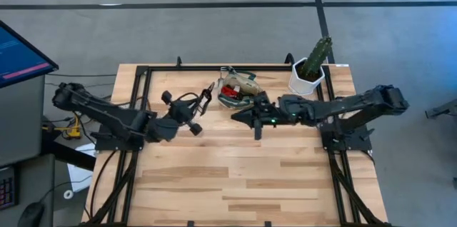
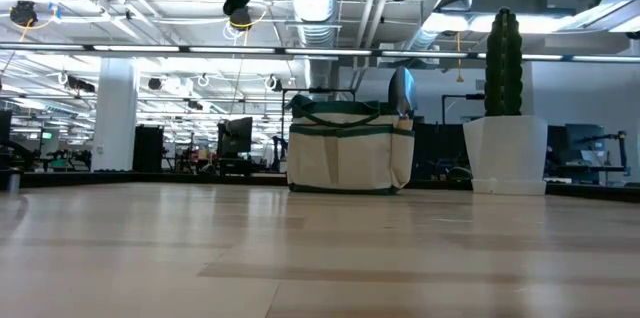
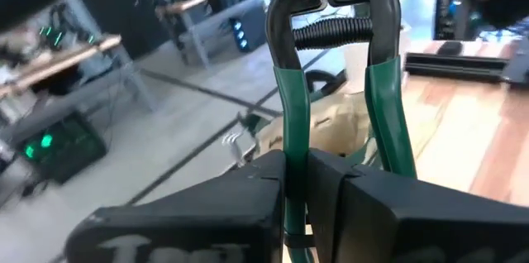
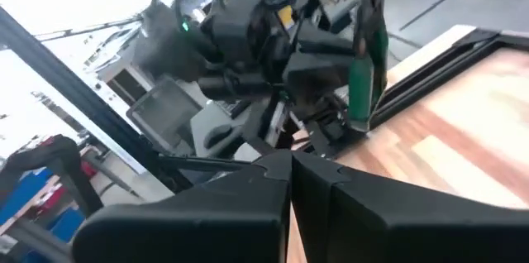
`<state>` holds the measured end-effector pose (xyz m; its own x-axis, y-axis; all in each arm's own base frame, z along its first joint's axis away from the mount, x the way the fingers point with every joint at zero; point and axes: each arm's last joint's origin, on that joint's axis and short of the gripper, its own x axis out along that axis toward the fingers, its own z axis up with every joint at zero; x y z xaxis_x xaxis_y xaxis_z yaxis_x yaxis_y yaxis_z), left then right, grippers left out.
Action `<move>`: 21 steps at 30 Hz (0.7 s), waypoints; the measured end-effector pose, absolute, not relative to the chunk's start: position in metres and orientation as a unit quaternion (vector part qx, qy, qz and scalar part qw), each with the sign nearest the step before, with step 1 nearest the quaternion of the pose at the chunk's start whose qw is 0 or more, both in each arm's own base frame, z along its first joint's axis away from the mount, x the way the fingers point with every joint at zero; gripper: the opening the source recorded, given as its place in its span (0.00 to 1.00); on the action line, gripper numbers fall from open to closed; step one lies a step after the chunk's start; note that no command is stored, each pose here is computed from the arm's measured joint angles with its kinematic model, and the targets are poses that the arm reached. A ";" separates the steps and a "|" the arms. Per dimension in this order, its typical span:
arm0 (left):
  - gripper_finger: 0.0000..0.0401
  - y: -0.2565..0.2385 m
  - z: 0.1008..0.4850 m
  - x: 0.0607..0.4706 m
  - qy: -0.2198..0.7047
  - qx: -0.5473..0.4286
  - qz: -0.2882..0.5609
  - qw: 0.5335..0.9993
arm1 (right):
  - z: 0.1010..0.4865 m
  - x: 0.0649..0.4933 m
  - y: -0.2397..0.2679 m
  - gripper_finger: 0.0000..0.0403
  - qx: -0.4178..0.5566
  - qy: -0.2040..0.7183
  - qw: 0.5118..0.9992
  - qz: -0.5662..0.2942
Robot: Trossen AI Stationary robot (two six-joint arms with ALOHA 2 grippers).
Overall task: Pick & Place Garden tools in Gardening bag
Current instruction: Put the green shears into the brown gardening bag
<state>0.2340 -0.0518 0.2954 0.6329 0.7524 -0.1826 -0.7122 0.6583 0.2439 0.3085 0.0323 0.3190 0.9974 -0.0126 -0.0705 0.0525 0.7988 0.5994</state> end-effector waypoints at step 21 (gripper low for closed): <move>0.02 -0.045 0.295 0.236 0.139 0.116 0.411 0.893 | 0.344 0.373 -0.009 0.29 0.304 0.098 0.947 -0.044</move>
